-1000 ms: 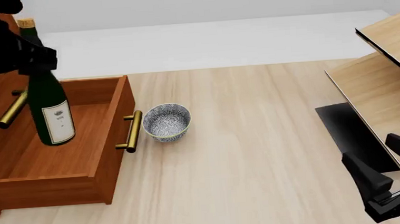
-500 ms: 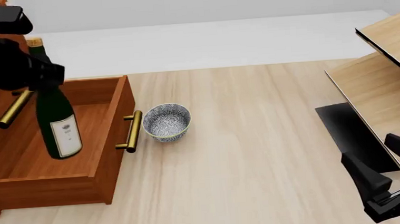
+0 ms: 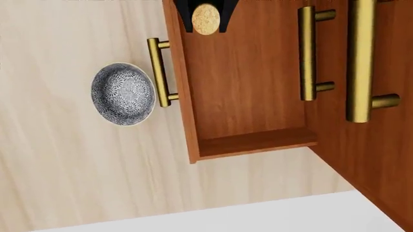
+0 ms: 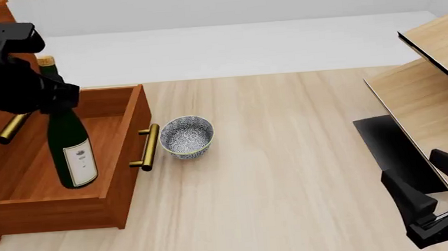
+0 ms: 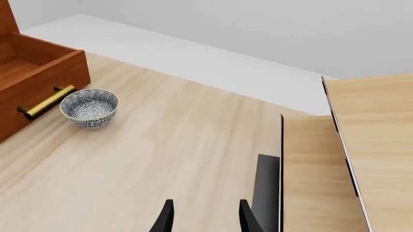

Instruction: Put the wine bottle in the bottom drawer of the cabinet.

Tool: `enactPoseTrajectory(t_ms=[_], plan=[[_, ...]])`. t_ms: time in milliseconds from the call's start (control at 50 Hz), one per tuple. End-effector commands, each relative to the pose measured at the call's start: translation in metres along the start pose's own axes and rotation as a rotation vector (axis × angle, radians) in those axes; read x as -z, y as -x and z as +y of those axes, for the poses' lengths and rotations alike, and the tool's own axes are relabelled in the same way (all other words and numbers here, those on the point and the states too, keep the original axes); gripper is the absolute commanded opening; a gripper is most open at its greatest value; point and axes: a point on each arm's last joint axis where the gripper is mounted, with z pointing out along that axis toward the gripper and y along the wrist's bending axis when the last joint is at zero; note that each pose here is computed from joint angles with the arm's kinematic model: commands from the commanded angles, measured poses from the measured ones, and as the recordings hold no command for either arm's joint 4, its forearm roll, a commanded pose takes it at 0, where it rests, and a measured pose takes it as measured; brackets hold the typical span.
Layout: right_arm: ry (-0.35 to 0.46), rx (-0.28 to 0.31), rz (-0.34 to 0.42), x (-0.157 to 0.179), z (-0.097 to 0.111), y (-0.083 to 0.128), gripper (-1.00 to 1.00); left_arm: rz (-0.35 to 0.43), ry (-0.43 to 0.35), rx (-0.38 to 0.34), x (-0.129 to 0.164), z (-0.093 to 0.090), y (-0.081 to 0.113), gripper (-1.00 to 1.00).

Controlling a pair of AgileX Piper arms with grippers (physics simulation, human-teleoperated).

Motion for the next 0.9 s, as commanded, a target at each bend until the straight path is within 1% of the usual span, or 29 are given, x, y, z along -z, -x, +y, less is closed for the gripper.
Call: enactPoseTrajectory(t_ms=[20,260,280,300,360,480,580,600,660,680,700,720,740,840,860,880,900], plan=[[0.002,0.001,0.001,0.0,0.0,0.0,1.0,-0.002,-0.008,-0.009,0.0,-0.003,-0.005,-1.0],[0.002,0.003,0.001,0.0,0.0,0.0,1.0,0.002,-0.009,-0.017,-0.003,-0.003,-0.013,-1.0],[0.002,0.002,0.001,0.001,0.0,0.0,1.0,-0.006,-0.016,-0.021,-0.001,-0.006,-0.013,-1.0],[0.002,0.002,0.001,0.001,0.0,0.0,1.0,-0.004,-0.013,-0.009,-0.002,-0.005,-0.013,-1.0],[0.002,0.005,0.001,0.001,0.0,0.0,1.0,0.006,-0.011,-0.021,-0.005,-0.004,-0.019,-1.0],[0.003,0.005,0.002,0.0,0.0,0.0,1.0,0.011,-0.009,-0.013,-0.008,-0.004,-0.021,-1.0],[0.004,0.005,0.002,0.0,0.0,0.0,1.0,0.006,-0.013,-0.013,-0.008,-0.005,-0.02,-1.0],[0.003,0.004,0.002,0.0,0.0,0.0,1.0,0.009,-0.012,-0.001,-0.009,-0.005,-0.02,-1.0],[0.004,0.005,0.002,0.0,0.0,0.0,1.0,0.008,-0.016,-0.011,-0.008,-0.006,-0.021,-1.0],[0.004,0.006,0.002,0.0,0.0,0.0,1.0,0.01,-0.008,0.002,-0.009,-0.003,-0.021,-1.0],[0.004,0.005,0.002,0.0,0.0,0.0,1.0,0.011,-0.001,0.0,-0.01,-0.001,-0.021,-1.0],[0.004,0.005,0.002,0.0,0.0,0.0,1.0,0.008,-0.003,-0.006,-0.009,-0.001,-0.021,-1.0],[0.004,0.005,0.002,0.0,0.0,0.0,1.0,0.017,-0.008,0.016,-0.01,-0.003,-0.022,-1.0],[0.005,0.005,0.002,0.0,0.0,0.0,1.0,0.014,-0.006,0.016,-0.01,-0.003,-0.022,-1.0],[0.004,0.006,0.002,0.0,0.0,0.0,1.0,0.015,-0.004,0.027,-0.01,-0.002,-0.022,-1.0],[0.005,0.005,0.002,0.001,0.0,0.0,1.0,0.018,-0.014,0.015,-0.01,-0.005,-0.023,-1.0],[0.005,0.007,0.002,0.0,0.0,0.0,1.0,0.017,-0.012,0.017,-0.011,-0.005,-0.024,-1.0]])
